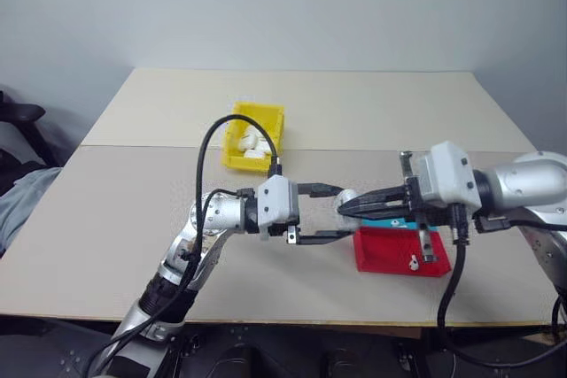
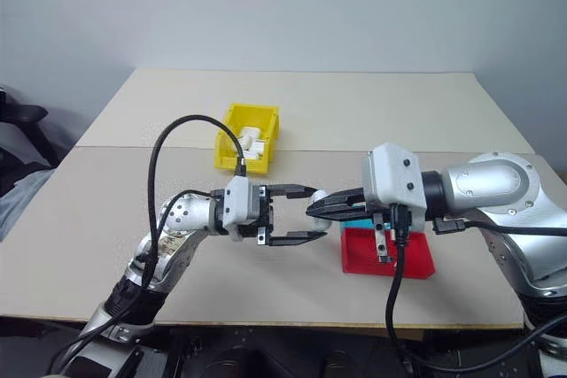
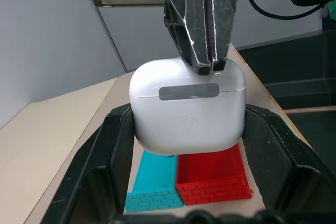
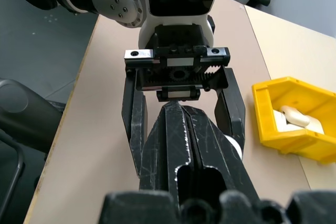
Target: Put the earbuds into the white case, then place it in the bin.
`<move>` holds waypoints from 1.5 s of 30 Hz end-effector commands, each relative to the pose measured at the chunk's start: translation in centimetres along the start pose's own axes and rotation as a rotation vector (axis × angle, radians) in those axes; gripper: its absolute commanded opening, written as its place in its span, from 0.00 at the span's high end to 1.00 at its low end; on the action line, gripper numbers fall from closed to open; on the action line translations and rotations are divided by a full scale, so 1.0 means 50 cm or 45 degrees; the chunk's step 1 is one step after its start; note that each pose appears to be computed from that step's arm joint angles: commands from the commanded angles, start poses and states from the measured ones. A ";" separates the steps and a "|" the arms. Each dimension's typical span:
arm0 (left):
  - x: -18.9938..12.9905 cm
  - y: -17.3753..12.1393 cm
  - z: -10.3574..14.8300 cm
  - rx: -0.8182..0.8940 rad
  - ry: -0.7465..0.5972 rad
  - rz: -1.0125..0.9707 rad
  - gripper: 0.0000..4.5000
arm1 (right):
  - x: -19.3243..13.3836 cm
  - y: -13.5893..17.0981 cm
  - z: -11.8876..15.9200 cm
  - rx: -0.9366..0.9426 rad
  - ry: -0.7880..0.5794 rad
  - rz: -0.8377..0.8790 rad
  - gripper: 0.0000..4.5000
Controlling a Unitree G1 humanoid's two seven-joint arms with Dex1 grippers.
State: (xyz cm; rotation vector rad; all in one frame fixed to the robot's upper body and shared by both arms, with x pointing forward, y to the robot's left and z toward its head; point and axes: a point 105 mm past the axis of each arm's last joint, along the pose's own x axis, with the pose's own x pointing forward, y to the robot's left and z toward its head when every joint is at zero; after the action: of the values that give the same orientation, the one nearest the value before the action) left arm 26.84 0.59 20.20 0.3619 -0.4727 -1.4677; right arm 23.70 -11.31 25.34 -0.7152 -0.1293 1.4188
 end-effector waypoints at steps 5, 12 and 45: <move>-0.012 0.037 0.026 0.055 -0.064 0.172 0.38 | -0.060 -0.047 0.085 -0.049 -0.229 -0.178 0.99; -0.040 0.291 0.001 0.108 0.201 1.199 0.38 | -0.078 -0.059 0.032 0.038 -0.117 -0.364 0.99; -0.148 0.213 0.028 -0.124 0.135 0.777 0.00 | -0.113 0.024 -0.096 0.154 0.250 -0.346 1.00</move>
State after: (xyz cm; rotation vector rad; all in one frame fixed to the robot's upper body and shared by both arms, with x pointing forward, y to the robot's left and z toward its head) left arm 38.02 10.66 24.36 0.1261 -0.3041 -0.7194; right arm 24.18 -17.83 21.64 -0.6294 0.0598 1.0979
